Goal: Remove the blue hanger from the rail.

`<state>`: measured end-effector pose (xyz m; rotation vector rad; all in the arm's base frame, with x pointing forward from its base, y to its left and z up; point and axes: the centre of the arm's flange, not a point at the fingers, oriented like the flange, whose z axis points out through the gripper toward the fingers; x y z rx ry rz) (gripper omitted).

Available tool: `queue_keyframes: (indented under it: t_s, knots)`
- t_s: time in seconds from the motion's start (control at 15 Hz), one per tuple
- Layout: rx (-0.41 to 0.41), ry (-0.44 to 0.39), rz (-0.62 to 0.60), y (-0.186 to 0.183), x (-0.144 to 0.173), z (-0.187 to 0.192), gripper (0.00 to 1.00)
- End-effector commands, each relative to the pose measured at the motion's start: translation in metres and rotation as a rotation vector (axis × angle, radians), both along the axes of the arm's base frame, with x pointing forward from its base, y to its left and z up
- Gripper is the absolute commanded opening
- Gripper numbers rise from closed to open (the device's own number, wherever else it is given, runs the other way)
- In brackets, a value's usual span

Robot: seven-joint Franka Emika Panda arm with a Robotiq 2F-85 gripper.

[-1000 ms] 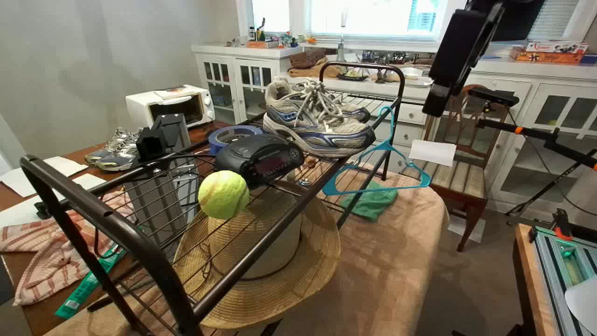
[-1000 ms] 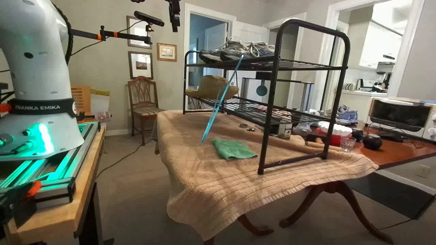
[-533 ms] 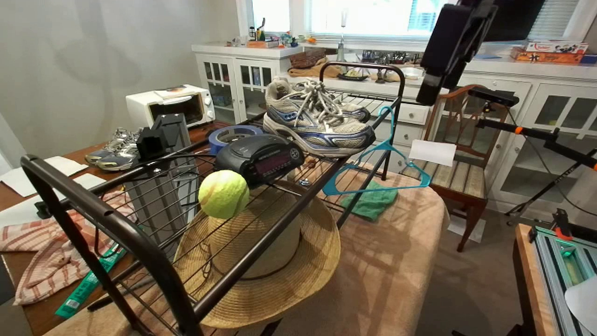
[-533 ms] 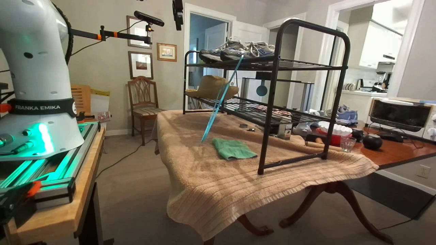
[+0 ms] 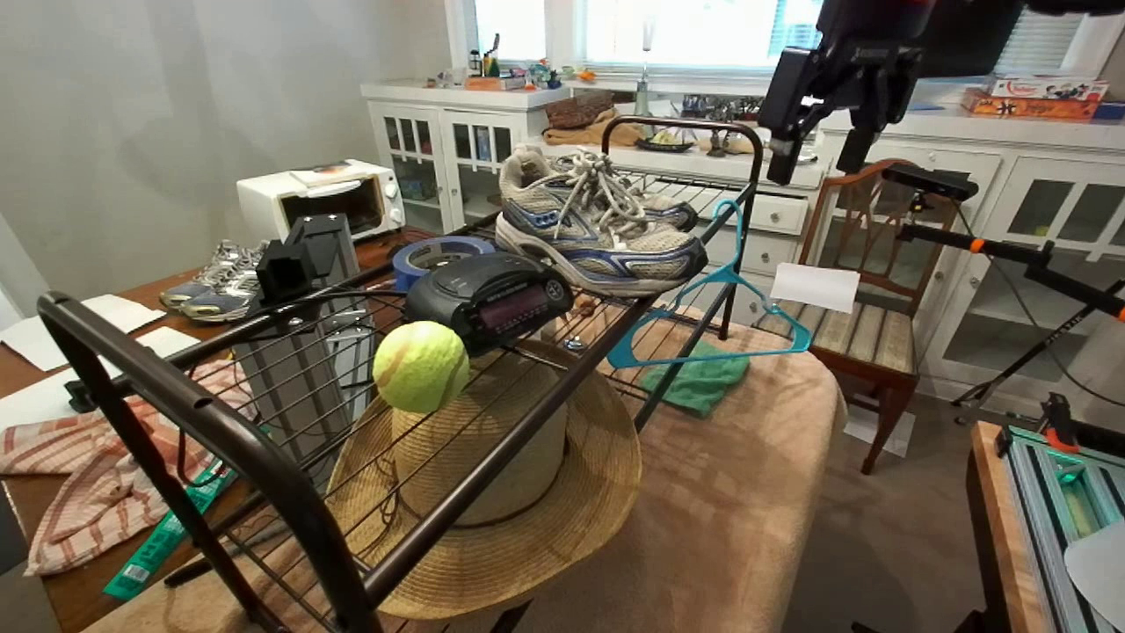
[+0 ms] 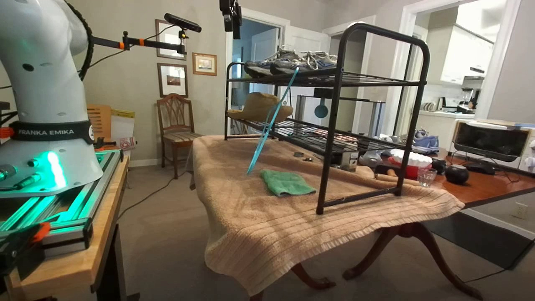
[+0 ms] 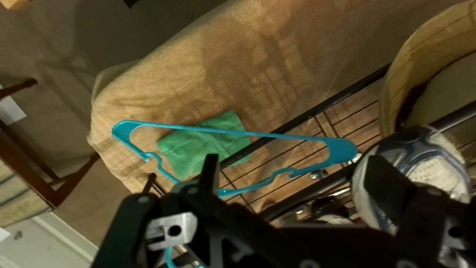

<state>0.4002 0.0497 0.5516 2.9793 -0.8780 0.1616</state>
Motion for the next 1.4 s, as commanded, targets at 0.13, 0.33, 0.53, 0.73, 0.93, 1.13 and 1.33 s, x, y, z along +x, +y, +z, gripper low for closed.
queue_keyframes:
  t_s: [0.13, 0.33, 0.53, 0.73, 0.93, 1.13, 1.33]
  knots:
    - [0.008, -0.05, -0.183, -0.048, -0.003, -0.042, 1.0]
    - [-0.008, -0.093, -0.165, -0.067, -0.002, -0.057, 1.0]
    - [-0.102, -0.095, -0.187, -0.084, -0.004, -0.079, 1.0]
    - [-0.194, -0.081, -0.209, -0.091, -0.008, -0.102, 1.0]
    - [-0.288, -0.082, -0.342, -0.101, -0.014, -0.121, 1.0]
    - [-0.24, -0.062, -0.353, -0.103, -0.014, -0.116, 1.0]
    - [-0.241, -0.062, -0.384, -0.106, -0.014, -0.118, 1.0]
